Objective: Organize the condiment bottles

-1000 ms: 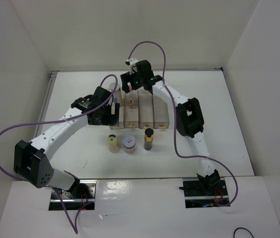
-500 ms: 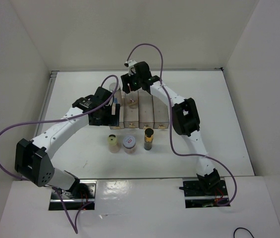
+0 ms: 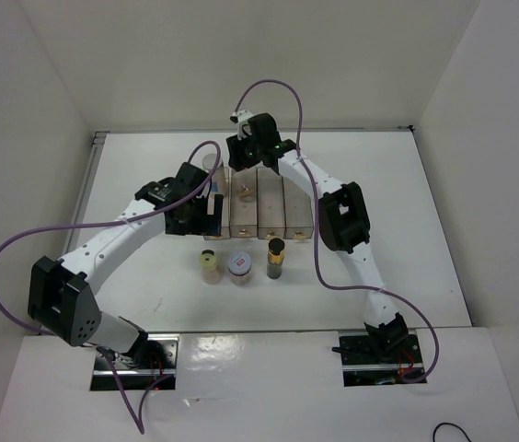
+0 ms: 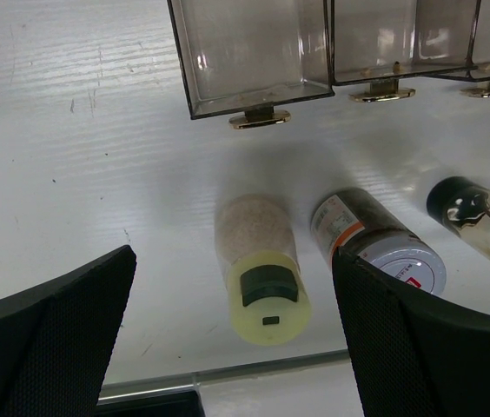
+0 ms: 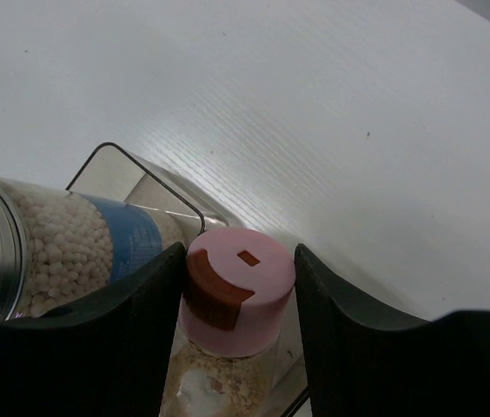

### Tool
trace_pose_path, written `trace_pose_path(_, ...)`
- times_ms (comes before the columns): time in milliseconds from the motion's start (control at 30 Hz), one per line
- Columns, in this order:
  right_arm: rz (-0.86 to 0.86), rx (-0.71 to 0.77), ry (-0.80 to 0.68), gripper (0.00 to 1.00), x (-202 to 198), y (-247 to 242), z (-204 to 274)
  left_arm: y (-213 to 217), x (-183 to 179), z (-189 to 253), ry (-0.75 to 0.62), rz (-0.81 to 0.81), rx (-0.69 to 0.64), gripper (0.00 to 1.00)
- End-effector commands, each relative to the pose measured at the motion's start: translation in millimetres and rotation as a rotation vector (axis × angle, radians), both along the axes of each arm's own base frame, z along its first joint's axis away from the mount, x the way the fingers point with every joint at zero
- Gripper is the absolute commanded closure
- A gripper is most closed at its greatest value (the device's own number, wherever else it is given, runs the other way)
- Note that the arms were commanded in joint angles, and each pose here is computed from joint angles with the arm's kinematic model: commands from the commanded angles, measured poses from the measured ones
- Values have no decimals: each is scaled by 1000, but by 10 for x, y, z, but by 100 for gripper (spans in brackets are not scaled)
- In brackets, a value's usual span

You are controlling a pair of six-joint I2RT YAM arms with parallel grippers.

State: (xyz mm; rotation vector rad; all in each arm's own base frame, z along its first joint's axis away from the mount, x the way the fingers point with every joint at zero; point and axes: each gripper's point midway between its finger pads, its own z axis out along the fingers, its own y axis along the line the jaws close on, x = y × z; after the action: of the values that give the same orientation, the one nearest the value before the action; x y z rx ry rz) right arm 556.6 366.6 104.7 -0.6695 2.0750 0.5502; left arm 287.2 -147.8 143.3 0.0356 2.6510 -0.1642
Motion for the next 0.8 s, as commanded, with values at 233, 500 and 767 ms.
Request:
trace_pose_path(233, -6, 20, -41, 68, -167, -68, 396, -8, 14, -6, -6, -2, -13, 0)
trace_pose_path(500, -40, 61, -135, 71, -303, -162, 852, -20, 2, 27, -19, -7, -28, 0)
trace_pose_path(767, -93, 71, -178, 74, -433, -175, 922, 2, -40, 19, -19, -7, -28, 0)
